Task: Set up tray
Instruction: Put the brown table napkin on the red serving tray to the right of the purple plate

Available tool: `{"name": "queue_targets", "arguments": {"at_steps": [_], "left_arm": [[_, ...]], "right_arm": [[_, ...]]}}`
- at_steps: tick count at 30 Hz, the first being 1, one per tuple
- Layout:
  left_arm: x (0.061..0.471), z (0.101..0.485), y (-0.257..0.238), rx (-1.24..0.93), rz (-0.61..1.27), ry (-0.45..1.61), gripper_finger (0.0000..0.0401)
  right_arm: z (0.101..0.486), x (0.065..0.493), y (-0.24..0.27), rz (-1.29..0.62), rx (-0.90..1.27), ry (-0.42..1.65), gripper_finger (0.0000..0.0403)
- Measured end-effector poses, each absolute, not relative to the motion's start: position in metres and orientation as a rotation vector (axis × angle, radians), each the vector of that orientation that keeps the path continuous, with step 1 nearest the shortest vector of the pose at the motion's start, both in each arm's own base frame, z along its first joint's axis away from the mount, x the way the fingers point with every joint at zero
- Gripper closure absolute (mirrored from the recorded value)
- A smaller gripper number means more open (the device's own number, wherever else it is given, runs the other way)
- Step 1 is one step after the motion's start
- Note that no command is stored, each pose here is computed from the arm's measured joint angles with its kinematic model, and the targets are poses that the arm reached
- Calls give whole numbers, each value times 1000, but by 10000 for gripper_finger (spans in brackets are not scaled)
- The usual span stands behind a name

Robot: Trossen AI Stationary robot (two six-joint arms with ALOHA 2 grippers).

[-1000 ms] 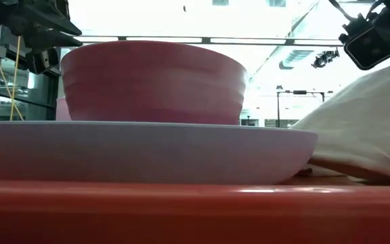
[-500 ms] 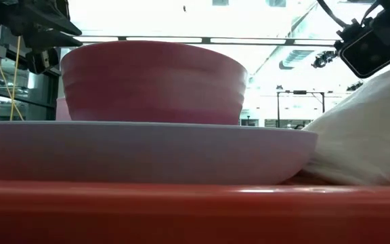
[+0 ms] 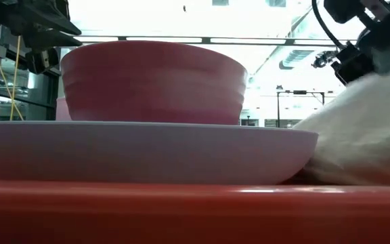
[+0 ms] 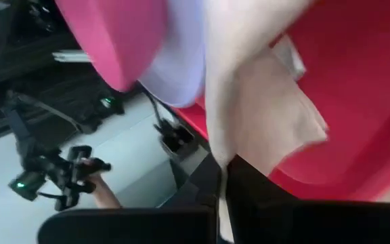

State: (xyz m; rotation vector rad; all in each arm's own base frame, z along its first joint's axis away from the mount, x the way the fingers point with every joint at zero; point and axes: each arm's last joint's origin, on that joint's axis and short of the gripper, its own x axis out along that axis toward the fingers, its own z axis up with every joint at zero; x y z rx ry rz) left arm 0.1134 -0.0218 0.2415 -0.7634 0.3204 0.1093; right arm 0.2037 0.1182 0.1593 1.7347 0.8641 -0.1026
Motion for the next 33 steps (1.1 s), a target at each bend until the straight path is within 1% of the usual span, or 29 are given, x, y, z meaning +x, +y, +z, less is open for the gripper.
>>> {"name": "queue_targets", "arguments": {"at_steps": [4,9,17,22,27,29,33], "left_arm": [[113,241,-22,-787,104,325,290],[113,241,-22,-810,107,325,290],[113,241,-22,-830,111,323,290],[113,241,-22,-843,113,323,290],[113,241,-22,-857,116,322,290],[113,241,-22,-858,116,322,290],[113,241,-22,-858,116,322,290]], "right_arm": [[154,200,116,-118,1730,886,403],[141,192,111,-199,1692,973,403],[124,180,105,-259,1674,1016,403],[120,180,95,-293,1693,977,403],[129,192,87,-224,1725,804,403],[129,193,86,-226,1728,804,403],[127,188,91,-234,1736,883,403]]}}
